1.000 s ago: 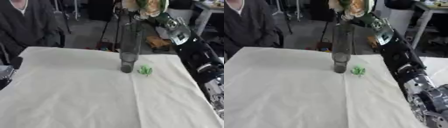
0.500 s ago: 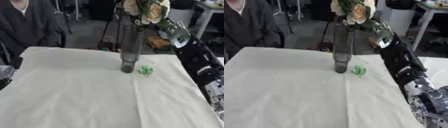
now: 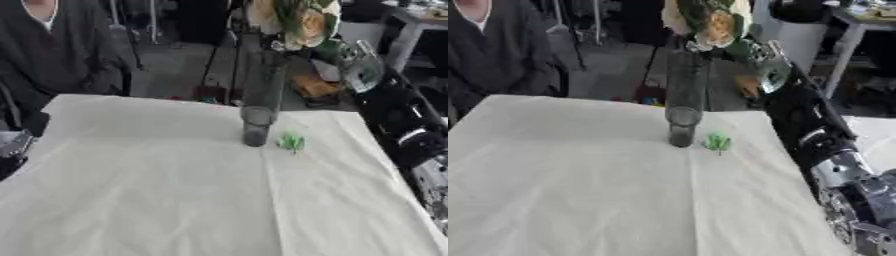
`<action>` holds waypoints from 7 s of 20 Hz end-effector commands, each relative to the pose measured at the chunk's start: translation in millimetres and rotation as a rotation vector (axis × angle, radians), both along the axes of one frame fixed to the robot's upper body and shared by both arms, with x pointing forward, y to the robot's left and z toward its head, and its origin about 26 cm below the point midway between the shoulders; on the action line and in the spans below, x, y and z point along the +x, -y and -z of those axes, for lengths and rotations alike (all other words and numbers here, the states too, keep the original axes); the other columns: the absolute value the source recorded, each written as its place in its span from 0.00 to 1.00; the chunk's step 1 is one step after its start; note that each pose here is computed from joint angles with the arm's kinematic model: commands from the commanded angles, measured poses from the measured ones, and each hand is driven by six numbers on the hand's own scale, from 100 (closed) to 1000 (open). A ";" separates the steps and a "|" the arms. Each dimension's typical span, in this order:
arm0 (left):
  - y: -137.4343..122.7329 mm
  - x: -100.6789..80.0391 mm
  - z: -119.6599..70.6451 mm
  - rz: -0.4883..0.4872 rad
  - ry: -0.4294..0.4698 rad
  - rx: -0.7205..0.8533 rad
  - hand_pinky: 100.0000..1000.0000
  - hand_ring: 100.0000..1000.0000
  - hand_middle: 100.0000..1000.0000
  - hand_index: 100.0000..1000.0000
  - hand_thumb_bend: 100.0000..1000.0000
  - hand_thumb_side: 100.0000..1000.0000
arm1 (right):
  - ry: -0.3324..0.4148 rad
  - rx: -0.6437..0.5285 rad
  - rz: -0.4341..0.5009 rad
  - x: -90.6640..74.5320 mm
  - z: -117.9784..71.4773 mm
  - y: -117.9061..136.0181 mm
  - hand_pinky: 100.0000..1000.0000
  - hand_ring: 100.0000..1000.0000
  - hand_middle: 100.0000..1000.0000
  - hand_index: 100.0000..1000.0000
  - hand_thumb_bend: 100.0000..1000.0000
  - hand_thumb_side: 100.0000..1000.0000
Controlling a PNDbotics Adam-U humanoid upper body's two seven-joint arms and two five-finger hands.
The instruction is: Arrange flowers into the vase.
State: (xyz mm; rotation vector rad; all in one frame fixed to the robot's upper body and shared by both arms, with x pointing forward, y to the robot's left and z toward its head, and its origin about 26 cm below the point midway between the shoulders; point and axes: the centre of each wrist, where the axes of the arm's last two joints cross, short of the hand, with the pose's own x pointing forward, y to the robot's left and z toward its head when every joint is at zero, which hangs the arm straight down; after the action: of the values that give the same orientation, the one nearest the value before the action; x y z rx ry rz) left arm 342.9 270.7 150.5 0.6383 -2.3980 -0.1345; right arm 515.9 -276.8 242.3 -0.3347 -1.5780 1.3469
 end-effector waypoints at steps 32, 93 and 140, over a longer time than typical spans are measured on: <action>-8.7 -0.1 -6.4 -0.023 0.021 0.019 0.56 0.36 0.41 0.32 0.72 0.26 | 0.334 -0.009 0.092 -3.3 -19.4 2.1 1.00 1.00 0.96 1.00 0.00 1.00; -7.6 0.4 -7.5 -0.022 0.025 0.012 0.57 0.36 0.41 0.32 0.73 0.26 | 0.268 -0.014 0.195 -2.5 16.9 15.1 1.00 1.00 0.98 1.00 0.39 0.90; -23.1 -3.9 1.0 -0.101 0.005 -0.001 0.58 0.37 0.42 0.32 0.75 0.28 | 0.309 0.109 0.231 -48.3 26.2 112.1 1.00 1.00 0.97 1.00 0.28 0.86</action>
State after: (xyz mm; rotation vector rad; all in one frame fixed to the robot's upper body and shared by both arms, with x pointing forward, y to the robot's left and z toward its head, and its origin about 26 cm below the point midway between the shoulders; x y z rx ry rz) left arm 339.1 288.6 141.3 0.7301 -2.3454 -0.0851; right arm 471.5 -378.7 186.0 -0.6121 -1.7390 1.0598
